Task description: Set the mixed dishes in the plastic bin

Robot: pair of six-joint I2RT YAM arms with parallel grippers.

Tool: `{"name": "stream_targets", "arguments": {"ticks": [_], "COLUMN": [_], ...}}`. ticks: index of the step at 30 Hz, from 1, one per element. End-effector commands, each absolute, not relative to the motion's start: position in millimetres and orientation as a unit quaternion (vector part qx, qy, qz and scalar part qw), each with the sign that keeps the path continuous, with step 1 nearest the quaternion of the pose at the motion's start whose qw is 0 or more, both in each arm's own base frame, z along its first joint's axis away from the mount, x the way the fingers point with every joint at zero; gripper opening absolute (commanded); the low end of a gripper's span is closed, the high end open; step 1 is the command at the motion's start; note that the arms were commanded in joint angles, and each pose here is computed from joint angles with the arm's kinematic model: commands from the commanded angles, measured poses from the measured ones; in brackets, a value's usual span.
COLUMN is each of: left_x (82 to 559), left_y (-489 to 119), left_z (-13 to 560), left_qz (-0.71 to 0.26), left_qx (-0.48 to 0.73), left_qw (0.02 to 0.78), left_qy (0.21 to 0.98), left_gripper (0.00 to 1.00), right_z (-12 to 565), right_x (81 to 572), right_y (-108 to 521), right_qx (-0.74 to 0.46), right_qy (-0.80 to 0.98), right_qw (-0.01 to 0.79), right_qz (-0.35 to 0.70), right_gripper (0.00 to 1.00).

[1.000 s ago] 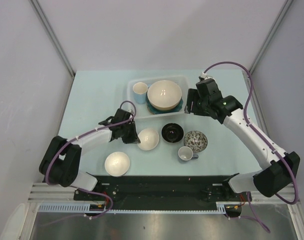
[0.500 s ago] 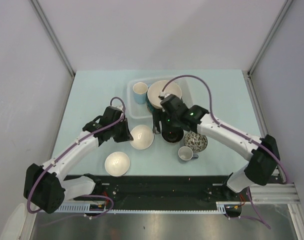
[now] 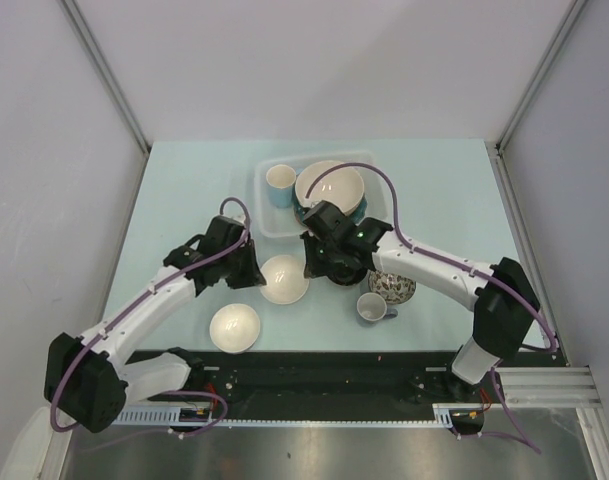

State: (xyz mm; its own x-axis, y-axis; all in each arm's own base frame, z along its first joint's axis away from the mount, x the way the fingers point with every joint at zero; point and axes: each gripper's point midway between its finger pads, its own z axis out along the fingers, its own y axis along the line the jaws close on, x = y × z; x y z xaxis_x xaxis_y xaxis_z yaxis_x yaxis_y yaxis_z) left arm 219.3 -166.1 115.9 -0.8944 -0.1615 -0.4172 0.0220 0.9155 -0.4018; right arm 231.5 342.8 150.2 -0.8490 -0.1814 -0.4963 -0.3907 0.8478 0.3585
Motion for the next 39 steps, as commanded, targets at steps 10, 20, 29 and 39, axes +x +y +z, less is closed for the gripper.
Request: {"name": "stream_targets", "arguments": {"ticks": [10,20,29,39], "left_x": [218,208,212,216], "left_y": [-123,-110,-118,-124], "left_z": [183,188,184,176], "left_qz": [-0.214,-0.217,-0.222,-0.214], "left_qx": [-0.15,-0.181,-0.169,-0.155], "left_qw": [0.397,0.416,0.405,0.388], "left_qy": [0.88,0.865,0.87,0.883], "left_gripper": [0.7,0.8,0.79,0.78], "right_z": [175,259,303,226], "right_x": [246,296,411,512], "right_y": [307,274,230,244], "right_qx": [-0.188,-0.111,-0.064,-0.048], "right_qy": [0.921,0.888,0.882,0.912], "right_qw": [0.303,0.397,0.443,0.385], "right_qz": [0.158,0.205,0.15,0.131], "right_gripper": [0.0,0.0,0.0,0.0]}}
